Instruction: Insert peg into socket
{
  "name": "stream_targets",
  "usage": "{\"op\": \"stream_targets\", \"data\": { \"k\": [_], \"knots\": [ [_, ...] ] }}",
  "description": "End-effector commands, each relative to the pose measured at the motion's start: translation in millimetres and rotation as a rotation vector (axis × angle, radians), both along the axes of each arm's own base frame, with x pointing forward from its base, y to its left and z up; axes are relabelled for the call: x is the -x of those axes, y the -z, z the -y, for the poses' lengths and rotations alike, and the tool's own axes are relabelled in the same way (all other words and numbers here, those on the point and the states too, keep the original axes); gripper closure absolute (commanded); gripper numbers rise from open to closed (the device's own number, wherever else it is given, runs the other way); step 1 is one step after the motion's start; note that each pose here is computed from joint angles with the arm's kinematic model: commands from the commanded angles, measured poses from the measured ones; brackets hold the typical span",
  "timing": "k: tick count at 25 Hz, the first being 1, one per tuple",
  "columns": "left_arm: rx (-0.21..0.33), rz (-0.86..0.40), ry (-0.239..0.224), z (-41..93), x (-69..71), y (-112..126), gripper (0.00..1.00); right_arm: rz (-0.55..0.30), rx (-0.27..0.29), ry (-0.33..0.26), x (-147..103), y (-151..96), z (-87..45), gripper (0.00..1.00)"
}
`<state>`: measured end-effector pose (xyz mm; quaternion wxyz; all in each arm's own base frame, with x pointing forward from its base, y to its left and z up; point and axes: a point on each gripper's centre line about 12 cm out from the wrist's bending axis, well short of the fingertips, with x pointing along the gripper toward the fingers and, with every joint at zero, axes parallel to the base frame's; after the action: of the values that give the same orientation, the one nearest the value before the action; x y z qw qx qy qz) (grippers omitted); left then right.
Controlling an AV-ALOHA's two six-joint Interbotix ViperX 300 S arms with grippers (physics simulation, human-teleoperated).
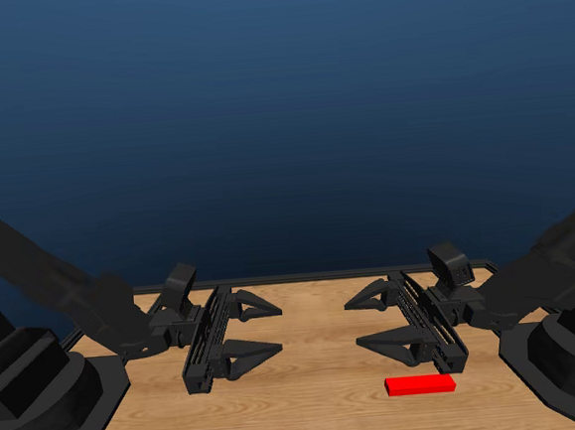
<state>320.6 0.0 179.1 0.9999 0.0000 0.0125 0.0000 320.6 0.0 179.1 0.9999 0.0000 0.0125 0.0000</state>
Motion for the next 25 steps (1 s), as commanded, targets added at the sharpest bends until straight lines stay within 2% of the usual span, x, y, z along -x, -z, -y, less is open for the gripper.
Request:
{"op": "stream_targets", "data": {
  "k": [1, 5, 9, 11, 14, 15, 16, 17, 18, 21, 22, 24, 25],
  "knots": [
    [0.171, 0.13, 0.011, 16.1, -9.5, -12, 0.0, -0.079, -0.11, 0.017, -7, -5, -12.4, 0.0],
    [0.176, 0.165, 0.019, 24.5, -9.7, -14, 0.0, -0.097, -0.139, 0.03, -6, -5, -12.6, 0.0],
    [0.166, 0.181, 0.013, 26.2, -6.3, -17, 0.0, -0.109, -0.151, 0.035, -7, -5, -11.7, 0.0],
    [0.187, 0.171, 0.003, 28.2, -2.9, -16, 0.0, -0.129, -0.155, 0.018, -13, -3, -17.9, 0.0],
    [0.231, 0.052, -0.038, 33.0, 0.1, -1, 0.0, -0.163, -0.159, 0.0, -20, -2, -25.2, 0.0],
    [0.242, -0.037, -0.059, 33.8, 0.6, 8, 0.0, -0.183, -0.166, -0.009, -22, 2, -29.0, 0.0],
    [0.247, -0.055, -0.062, 35.6, 1.3, 7, 0.0, -0.187, -0.167, -0.014, -24, 1, -30.9, 0.0],
    [0.267, -0.088, -0.063, 39.1, 2.6, 6, 0.0, -0.199, -0.165, -0.021, -26, 0, -33.2, 0.0],
    [0.26, -0.139, -0.062, 40.9, 5.2, 8, 0.0, -0.205, -0.165, -0.026, -28, 0, -35.0, 0.0],
    [0.314, -0.226, -0.058, 53.3, 8.3, 11, 0.0, -0.217, -0.166, -0.026, -27, 0, -35.2, 0.0],
    [0.327, -0.318, -0.059, 55.0, 13.9, 24, 0.0, -0.219, -0.167, -0.028, -27, 0, -35.9, 0.0],
    [0.347, -0.394, -0.045, 65.9, 20.5, 37, 0.0, -0.231, -0.172, -0.025, -26, 3, -36.0, 0.0],
    [0.378, -0.382, -0.036, 71.1, 14.6, 28, 0.0, -0.236, -0.177, -0.026, -26, 4, -36.5, 0.0]
  ]
}}
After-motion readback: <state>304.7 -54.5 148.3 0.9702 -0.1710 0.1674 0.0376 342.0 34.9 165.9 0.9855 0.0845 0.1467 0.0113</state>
